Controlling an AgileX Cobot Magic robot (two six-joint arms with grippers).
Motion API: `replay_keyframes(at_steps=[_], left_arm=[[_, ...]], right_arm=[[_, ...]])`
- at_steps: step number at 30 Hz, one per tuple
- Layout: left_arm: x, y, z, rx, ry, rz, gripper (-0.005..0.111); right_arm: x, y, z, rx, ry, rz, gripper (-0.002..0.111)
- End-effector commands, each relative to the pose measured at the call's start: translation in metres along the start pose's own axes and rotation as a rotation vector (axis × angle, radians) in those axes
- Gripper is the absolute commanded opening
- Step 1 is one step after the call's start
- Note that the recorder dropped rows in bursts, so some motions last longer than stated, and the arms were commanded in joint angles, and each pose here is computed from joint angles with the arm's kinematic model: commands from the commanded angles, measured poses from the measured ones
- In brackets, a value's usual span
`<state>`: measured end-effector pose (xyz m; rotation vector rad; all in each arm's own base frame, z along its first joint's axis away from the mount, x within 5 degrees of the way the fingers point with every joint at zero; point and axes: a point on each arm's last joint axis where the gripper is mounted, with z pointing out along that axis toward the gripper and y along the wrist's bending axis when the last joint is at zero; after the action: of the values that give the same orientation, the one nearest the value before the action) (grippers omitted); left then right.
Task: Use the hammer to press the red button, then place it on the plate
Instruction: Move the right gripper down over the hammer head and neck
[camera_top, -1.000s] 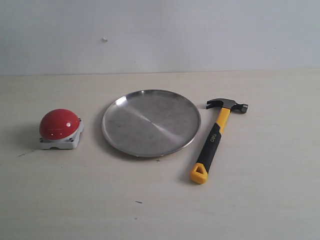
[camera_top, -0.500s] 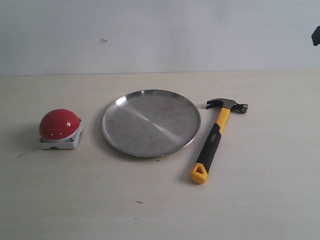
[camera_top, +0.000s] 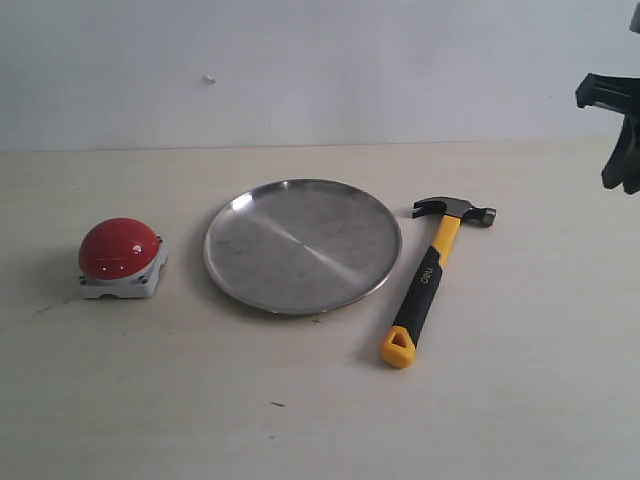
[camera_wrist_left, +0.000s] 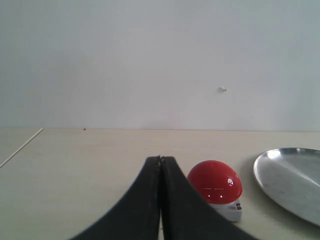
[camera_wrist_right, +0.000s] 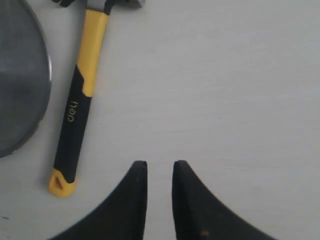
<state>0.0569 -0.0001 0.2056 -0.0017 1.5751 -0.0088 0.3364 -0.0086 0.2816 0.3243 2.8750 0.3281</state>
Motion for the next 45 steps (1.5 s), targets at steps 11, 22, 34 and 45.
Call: replay_keyframes(at_steps=[11, 22, 34, 45], left_arm=[[0.000, 0.000, 0.000, -0.002, -0.006, -0.007, 0.000], [0.000, 0.000, 0.000, -0.002, -0.006, -0.007, 0.000], [0.000, 0.000, 0.000, -0.002, -0.006, -0.007, 0.000], [0.000, 0.000, 0.000, -0.002, -0.006, -0.007, 0.000]], right_arm=[[-0.009, 0.027, 0.010, -0.096, -0.086, -0.071, 0.020], [-0.018, 0.055, 0.062, -0.211, 0.015, -0.123, 0.047], [-0.024, 0.070, 0.122, -0.197, 0.056, -0.180, 0.059], [-0.047, 0.082, 0.129, 0.161, -0.011, -0.039, 0.062]])
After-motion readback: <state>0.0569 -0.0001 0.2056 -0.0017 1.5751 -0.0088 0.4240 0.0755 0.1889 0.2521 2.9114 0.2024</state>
